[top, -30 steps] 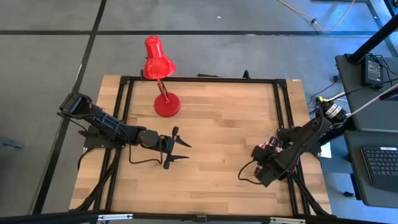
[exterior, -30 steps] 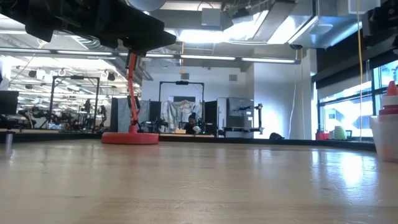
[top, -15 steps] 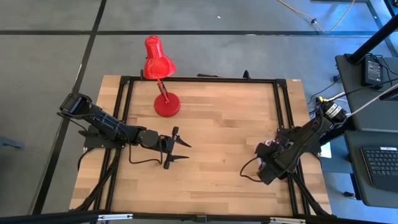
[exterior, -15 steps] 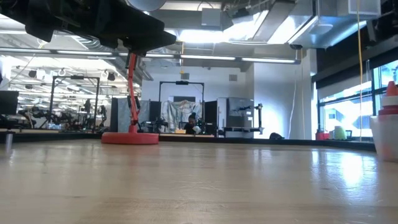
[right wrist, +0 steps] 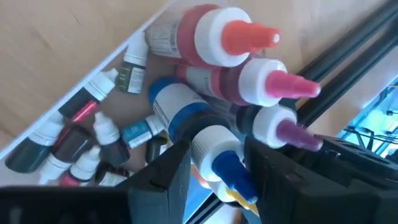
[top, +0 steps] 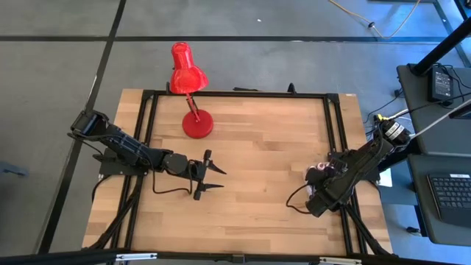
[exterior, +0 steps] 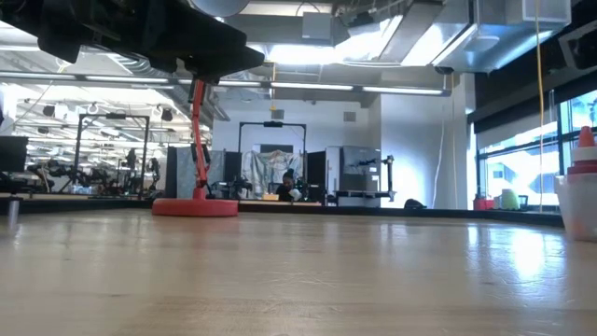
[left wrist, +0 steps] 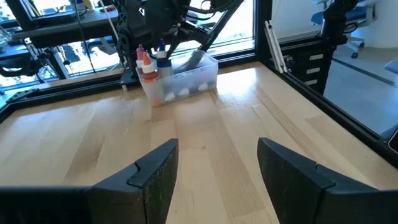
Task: Pick & Place food coloring
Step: Put the big blue bottle into the transparent container, then return to Home Position
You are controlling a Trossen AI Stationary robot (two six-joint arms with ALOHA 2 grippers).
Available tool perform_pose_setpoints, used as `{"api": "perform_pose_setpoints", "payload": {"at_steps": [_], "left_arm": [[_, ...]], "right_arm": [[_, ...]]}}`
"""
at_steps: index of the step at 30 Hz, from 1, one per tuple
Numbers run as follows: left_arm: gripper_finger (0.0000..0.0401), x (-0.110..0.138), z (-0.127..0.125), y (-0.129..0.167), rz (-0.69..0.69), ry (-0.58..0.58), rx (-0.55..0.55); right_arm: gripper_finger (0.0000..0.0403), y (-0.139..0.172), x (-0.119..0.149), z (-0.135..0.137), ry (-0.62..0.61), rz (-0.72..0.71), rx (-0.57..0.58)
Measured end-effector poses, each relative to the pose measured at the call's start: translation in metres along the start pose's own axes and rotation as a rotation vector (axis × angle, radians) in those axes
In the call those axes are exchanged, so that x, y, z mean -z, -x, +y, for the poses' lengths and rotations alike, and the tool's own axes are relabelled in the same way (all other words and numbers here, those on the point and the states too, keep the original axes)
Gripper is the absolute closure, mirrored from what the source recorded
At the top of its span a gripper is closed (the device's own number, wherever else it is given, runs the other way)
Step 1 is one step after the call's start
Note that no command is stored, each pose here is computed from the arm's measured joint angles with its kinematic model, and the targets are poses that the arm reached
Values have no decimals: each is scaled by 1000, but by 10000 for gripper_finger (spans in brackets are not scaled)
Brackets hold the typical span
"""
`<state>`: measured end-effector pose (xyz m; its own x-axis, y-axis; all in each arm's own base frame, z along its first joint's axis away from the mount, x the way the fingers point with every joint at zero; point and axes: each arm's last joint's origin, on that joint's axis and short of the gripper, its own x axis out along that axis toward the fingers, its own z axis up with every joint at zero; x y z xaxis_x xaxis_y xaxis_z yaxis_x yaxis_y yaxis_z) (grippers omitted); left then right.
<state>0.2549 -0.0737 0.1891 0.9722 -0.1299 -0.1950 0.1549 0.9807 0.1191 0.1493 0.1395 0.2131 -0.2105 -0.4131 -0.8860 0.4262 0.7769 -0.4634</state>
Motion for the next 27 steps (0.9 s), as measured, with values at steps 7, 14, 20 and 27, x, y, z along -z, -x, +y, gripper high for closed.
{"api": "perform_pose_setpoints", "payload": {"at_steps": [7,14,20,27], "left_arm": [[185,0,0,0,0,0,0],[186,0,0,0,0,0,0],[185,0,0,0,0,30,0],[185,0,0,0,0,42,0]], "right_arm": [[255,0,0,0,-2,-13,1],[240,0,-2,0,-4,-40,9],[199,0,-3,0,-5,-90,20],[164,11,-4,-4,0,-87,30]]}}
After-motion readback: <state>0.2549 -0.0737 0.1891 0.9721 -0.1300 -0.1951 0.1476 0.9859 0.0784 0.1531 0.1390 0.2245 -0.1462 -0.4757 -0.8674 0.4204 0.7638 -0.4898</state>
